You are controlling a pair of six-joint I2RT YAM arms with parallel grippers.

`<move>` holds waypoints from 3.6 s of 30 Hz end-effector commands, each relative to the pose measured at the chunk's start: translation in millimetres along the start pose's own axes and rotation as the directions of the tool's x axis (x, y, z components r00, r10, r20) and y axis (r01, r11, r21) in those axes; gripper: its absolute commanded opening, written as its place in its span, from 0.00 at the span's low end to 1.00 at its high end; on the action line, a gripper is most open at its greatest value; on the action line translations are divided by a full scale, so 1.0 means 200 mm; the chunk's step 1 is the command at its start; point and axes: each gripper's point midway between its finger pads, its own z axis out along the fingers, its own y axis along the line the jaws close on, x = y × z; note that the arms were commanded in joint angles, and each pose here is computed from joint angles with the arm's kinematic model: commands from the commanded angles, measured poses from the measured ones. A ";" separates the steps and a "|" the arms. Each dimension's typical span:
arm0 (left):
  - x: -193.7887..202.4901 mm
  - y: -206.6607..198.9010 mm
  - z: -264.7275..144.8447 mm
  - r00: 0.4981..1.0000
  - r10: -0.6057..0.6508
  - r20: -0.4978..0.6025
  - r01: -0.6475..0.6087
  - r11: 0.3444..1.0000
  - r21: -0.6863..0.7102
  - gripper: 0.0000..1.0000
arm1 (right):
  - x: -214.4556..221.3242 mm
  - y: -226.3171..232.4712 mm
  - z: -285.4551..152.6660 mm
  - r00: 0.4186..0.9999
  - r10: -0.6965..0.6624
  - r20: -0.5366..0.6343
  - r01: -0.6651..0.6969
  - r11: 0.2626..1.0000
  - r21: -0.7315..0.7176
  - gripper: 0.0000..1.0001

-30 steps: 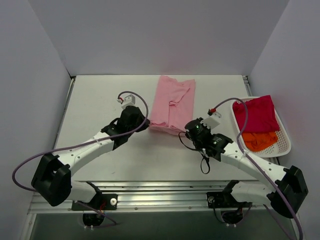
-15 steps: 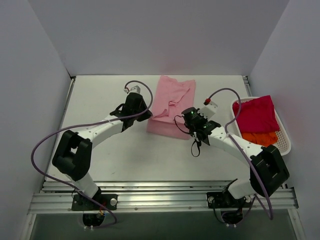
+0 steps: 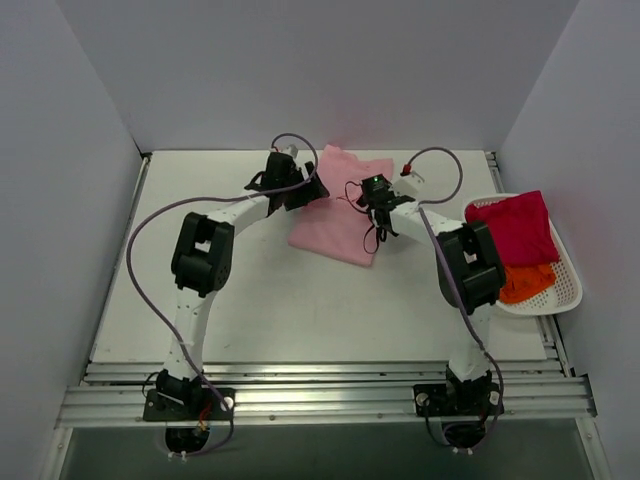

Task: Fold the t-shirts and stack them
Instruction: Fold the tshirt

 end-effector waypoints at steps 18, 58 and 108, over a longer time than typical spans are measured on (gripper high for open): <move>-0.51 0.02 -0.73 0.950 0.070 0.304 -0.061 0.997 -0.037 0.94 | -0.35 -0.19 -0.48 0.984 0.113 0.134 -0.104 0.992 -0.075 1.00; 0.37 0.38 -0.39 0.987 -0.158 0.040 0.158 0.987 0.007 0.73 | 0.73 -0.25 -0.25 0.963 -0.079 -0.256 0.013 0.968 -0.251 0.25; 0.65 0.04 -1.05 0.990 -0.012 0.139 0.033 0.988 -0.150 0.02 | 0.23 -0.43 -0.74 0.990 -0.077 -0.119 0.044 0.965 -0.259 0.00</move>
